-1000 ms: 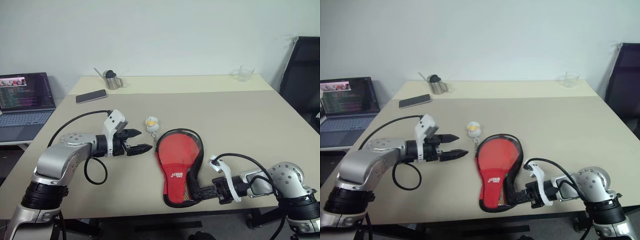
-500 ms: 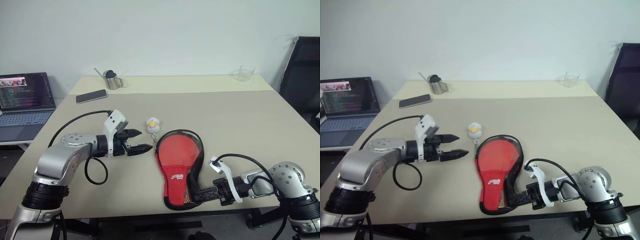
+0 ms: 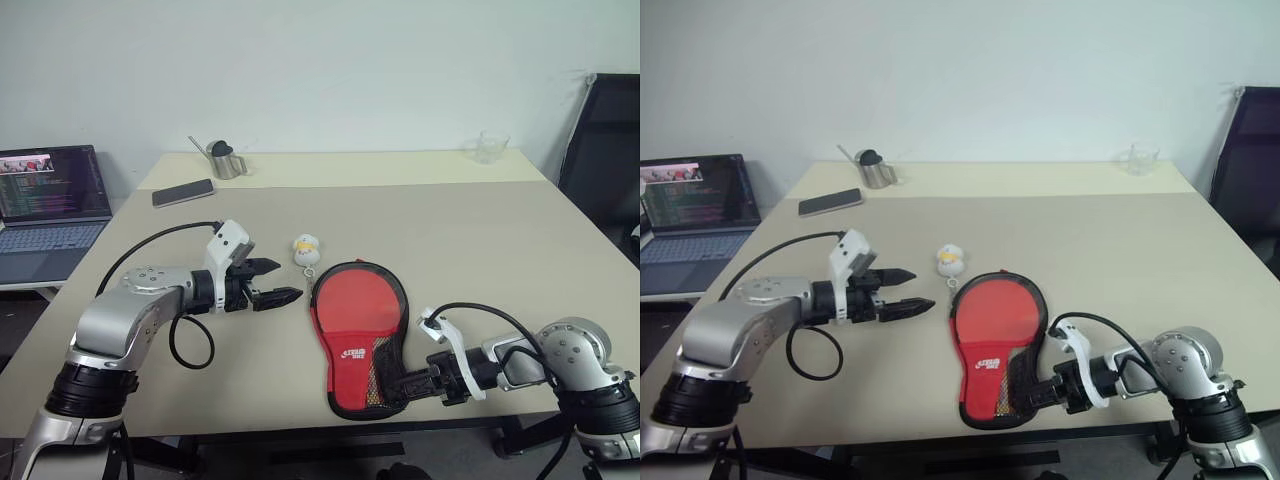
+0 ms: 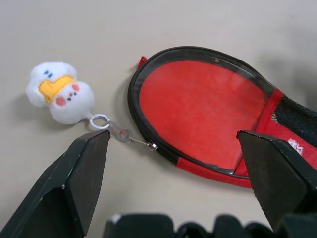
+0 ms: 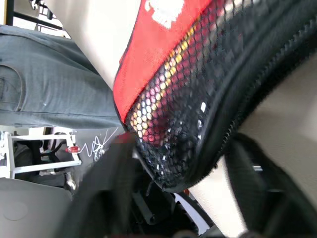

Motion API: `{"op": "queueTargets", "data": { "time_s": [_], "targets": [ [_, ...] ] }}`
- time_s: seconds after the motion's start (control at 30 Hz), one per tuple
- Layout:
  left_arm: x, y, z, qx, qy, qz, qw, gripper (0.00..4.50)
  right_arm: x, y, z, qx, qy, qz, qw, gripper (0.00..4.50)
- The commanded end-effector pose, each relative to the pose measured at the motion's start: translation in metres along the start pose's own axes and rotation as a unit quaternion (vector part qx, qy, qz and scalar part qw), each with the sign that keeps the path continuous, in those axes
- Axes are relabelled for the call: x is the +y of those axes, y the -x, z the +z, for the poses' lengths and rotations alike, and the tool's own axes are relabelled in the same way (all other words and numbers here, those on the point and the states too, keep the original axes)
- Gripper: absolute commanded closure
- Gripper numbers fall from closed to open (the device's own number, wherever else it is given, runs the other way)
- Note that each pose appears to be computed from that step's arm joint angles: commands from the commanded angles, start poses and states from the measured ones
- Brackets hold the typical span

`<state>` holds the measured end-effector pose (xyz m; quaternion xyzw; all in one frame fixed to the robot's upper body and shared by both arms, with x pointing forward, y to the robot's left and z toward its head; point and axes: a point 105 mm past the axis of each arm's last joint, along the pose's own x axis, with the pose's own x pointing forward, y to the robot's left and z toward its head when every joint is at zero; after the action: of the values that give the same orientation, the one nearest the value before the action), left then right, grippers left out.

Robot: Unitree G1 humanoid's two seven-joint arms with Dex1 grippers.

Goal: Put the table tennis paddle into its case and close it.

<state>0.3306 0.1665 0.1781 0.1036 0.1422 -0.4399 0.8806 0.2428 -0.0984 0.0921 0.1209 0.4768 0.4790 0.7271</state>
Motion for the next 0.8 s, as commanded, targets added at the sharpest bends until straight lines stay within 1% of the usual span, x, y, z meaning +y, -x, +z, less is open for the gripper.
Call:
{"op": "queueTargets", "data": {
  "time_s": [0.03,0.07,0.1,0.27,0.33,0.4,0.47,0.53,0.6,0.63,0.73,0.8],
  "targets": [
    [0.003,0.004,0.017,-0.027,-0.027,0.010,0.999,0.00,-0.001,0.025,0.013,-0.023,0.038,-0.028,0.999,0.47],
    [0.004,0.004,0.017,-0.029,-0.027,0.012,0.999,0.00,-0.003,0.030,0.014,-0.025,0.041,-0.035,0.998,0.07],
    [0.005,0.005,0.017,-0.030,-0.028,0.015,0.999,0.00,-0.010,0.038,0.015,-0.026,0.053,-0.065,0.996,0.03],
    [0.015,0.008,0.018,-0.044,-0.025,0.045,0.998,0.00,-0.019,0.077,0.033,-0.032,0.142,-0.156,0.977,0.03],
    [0.022,0.008,0.020,-0.054,-0.020,0.064,0.996,0.00,-0.022,0.091,0.049,-0.045,0.189,-0.193,0.962,0.03],
    [0.027,0.005,0.022,-0.062,-0.016,0.078,0.995,0.00,-0.019,0.096,0.077,-0.087,0.226,-0.206,0.948,0.03],
    [0.032,0.001,0.025,-0.067,-0.018,0.090,0.994,0.00,-0.010,0.091,0.109,-0.152,0.263,-0.202,0.931,0.03],
    [0.035,-0.002,0.031,-0.077,-0.019,0.096,0.992,0.00,0.005,0.083,0.142,-0.248,0.306,-0.194,0.898,0.03],
    [0.038,-0.003,0.038,-0.087,-0.019,0.103,0.991,0.00,0.017,0.069,0.156,-0.300,0.333,-0.179,0.876,0.03],
    [0.039,-0.004,0.040,-0.091,-0.018,0.105,0.990,0.00,0.020,0.065,0.158,-0.308,0.341,-0.175,0.871,0.03],
    [0.044,-0.006,0.042,-0.088,-0.011,0.120,0.989,0.00,0.020,0.030,0.159,-0.317,0.340,-0.155,0.872,0.03],
    [0.048,-0.009,0.041,-0.083,-0.003,0.131,0.988,0.00,0.020,0.015,0.158,-0.320,0.337,-0.143,0.874,0.03]
  ]
}}
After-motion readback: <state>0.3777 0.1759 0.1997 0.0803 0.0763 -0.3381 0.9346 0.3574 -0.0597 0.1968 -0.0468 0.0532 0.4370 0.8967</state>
